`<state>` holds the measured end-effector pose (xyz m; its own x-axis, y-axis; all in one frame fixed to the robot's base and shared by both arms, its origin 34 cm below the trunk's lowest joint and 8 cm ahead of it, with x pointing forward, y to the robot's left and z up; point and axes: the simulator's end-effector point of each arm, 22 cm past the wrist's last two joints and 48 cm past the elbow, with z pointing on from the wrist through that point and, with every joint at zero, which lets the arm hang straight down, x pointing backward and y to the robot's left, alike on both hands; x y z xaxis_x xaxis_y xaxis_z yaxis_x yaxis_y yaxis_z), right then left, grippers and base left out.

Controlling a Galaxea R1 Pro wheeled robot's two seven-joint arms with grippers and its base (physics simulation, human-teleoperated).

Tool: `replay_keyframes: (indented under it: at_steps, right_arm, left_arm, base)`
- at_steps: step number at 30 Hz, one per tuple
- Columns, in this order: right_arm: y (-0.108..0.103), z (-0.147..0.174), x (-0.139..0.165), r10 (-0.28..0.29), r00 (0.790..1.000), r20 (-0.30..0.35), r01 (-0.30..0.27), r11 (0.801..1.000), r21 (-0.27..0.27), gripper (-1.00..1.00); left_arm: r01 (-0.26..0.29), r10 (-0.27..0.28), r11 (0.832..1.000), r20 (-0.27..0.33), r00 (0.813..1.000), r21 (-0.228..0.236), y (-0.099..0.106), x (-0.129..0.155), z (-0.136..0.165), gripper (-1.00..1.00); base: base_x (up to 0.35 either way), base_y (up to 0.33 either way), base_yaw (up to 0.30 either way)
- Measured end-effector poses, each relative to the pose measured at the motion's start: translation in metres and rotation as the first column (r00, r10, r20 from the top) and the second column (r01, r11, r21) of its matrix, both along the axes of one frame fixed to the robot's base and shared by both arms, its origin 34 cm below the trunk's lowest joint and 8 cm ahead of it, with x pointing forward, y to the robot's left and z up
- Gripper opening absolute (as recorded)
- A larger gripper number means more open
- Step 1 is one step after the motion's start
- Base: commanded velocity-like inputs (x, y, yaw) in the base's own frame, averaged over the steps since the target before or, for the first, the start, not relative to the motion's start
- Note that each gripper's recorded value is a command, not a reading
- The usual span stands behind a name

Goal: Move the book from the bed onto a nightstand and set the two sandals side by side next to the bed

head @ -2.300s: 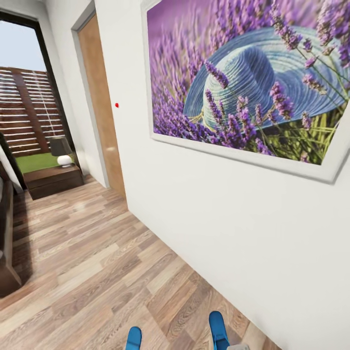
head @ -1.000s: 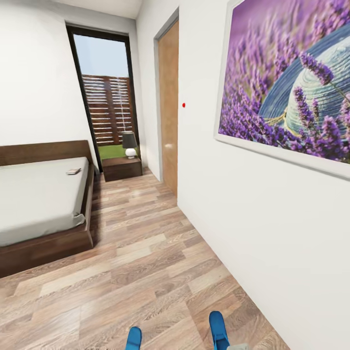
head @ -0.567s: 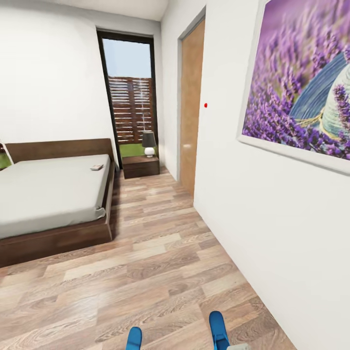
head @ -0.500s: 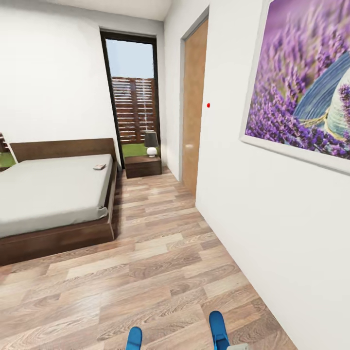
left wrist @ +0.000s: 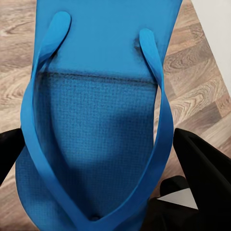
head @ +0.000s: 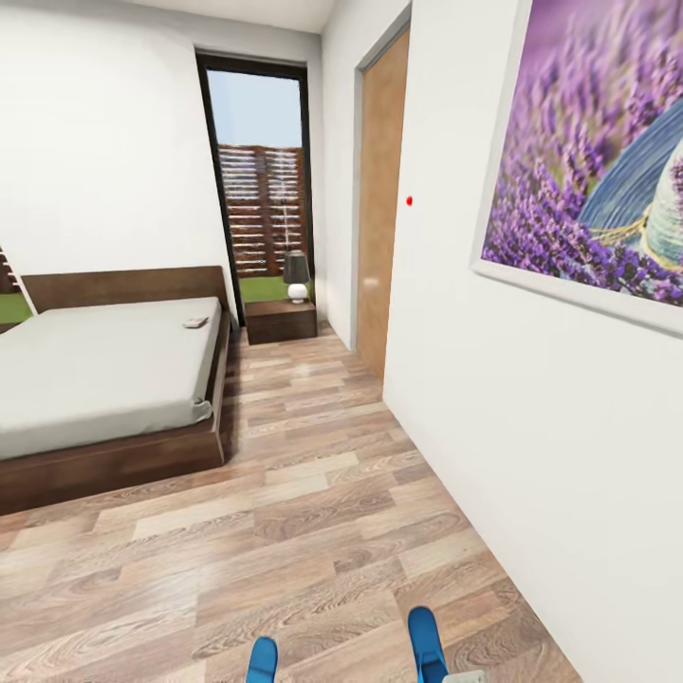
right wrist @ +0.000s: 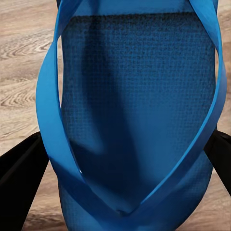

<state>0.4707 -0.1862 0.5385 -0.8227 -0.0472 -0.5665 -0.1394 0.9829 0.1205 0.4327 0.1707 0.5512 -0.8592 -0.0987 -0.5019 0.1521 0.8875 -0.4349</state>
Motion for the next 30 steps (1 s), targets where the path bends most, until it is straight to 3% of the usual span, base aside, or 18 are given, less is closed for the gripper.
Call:
replay_keyframes:
  at_steps: [30]
  right_arm:
    - [0.0, -0.011, -0.011, 0.0, 0.999, -0.035, 0.0, 1.0, 0.0, -1.0]
  left_arm:
    - [-0.005, 0.005, 1.0, -0.034, 0.999, 0.0, 0.002, -0.01, -0.01, -1.0]
  base:
    - [0.0, 0.0, 0.0]
